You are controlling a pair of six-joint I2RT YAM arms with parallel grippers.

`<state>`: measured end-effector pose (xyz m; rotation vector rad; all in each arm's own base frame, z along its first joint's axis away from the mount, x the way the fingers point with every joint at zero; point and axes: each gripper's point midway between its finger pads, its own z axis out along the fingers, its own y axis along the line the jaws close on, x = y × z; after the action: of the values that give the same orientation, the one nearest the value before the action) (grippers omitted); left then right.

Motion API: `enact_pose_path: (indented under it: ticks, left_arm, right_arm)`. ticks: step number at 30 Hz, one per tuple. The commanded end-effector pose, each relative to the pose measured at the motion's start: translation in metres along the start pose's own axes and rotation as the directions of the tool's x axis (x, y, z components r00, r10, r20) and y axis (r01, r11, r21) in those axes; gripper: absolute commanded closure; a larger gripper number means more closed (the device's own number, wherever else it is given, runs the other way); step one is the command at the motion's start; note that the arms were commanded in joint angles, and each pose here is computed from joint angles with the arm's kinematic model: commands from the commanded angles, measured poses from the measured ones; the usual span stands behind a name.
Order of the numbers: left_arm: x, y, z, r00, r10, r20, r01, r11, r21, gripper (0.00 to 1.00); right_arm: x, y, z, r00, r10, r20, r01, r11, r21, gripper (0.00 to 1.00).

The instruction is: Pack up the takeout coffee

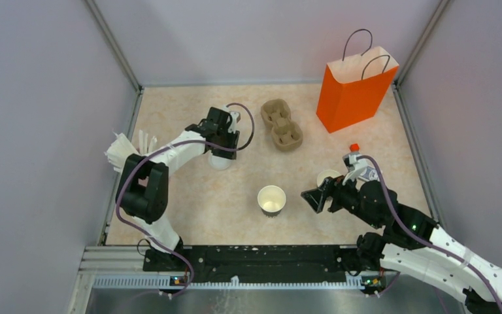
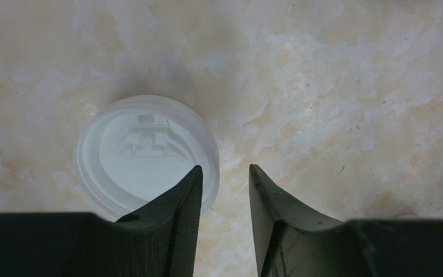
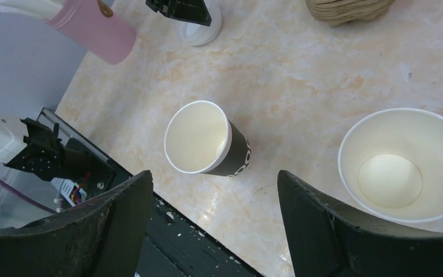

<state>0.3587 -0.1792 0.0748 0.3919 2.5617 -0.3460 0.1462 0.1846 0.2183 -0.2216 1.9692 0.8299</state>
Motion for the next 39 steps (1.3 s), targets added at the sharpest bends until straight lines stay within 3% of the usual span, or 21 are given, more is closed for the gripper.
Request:
enact_pose_path:
  ticks: [1, 13, 18, 25, 28, 30, 39]
  left_arm:
    - [-0.021, 0.001, 0.002, 0.999, 0.018, 0.052, -0.017, 1.000, -0.002, 0.60]
    - [-0.017, 0.003, 0.004, 1.000, 0.010, 0.028, -0.010, 1.000, -0.010, 0.85]
    - [-0.018, 0.000, 0.003, 0.999, 0.010, 0.031, -0.010, 1.000, 0.005, 1.00]
    - [-0.020, -0.004, 0.000, 1.000, -0.018, 0.010, 0.017, 1.000, 0.016, 1.00]
    - [-0.020, -0.004, -0.002, 1.000, -0.017, 0.007, 0.017, 1.000, 0.017, 0.90]
    - [-0.018, -0.004, -0.001, 1.000, -0.008, 0.001, 0.008, 1.000, 0.018, 1.00]
    - [-0.017, -0.002, 0.002, 1.000, 0.004, -0.011, -0.004, 1.000, 0.007, 0.99]
  right_arm:
    - [-0.003, -0.001, -0.003, 1.000, -0.002, 0.010, 0.002, 1.000, 0.007, 0.22]
    - [0.001, -0.006, -0.004, 1.000, 0.001, 0.003, -0.001, 1.000, 0.025, 0.22]
    - [0.002, -0.007, -0.004, 1.000, 0.003, 0.000, -0.003, 1.000, 0.029, 0.23]
    - [0.002, -0.009, -0.004, 1.000, 0.000, 0.001, -0.001, 0.999, 0.039, 0.23]
    - [0.004, -0.010, -0.004, 1.000, 0.003, -0.001, -0.003, 0.999, 0.043, 0.23]
    - [0.004, -0.010, -0.004, 1.000, 0.005, -0.002, -0.005, 0.999, 0.045, 0.23]
    - [0.003, -0.011, -0.003, 1.000, 0.005, 0.000, -0.005, 0.999, 0.048, 0.23]
